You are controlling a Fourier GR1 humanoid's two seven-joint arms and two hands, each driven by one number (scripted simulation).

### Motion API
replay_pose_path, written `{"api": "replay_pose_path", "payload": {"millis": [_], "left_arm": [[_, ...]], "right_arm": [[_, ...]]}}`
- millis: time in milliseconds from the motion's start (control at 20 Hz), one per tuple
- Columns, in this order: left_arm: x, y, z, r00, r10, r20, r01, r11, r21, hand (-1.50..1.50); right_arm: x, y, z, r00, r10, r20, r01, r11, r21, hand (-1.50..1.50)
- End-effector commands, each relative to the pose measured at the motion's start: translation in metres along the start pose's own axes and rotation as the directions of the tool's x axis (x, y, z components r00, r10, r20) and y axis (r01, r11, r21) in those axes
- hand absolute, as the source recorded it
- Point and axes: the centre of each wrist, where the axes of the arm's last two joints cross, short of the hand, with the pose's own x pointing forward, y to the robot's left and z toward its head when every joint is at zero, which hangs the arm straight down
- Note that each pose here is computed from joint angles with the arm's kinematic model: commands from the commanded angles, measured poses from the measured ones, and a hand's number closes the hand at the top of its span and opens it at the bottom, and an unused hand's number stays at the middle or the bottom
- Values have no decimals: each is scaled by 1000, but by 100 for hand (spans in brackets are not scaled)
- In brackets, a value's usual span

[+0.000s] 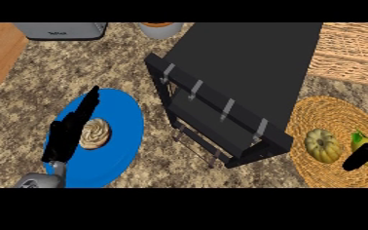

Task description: Pick the lemon from the placemat and place it in the tiered shelf

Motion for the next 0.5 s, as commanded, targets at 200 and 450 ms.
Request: {"api": "replay_pose_path", "payload": {"millis": [200,450], "left_arm": [[-33,-27,13,995,53,-84,-58,997,-60,0],[-22,-13,4,995,34,-91,-40,997,-61,0]], "right_arm": [[-1,24,-14,998,36,49,-36,999,16,150],[3,35,-14,992,14,125,-13,1000,-8,150]]}}
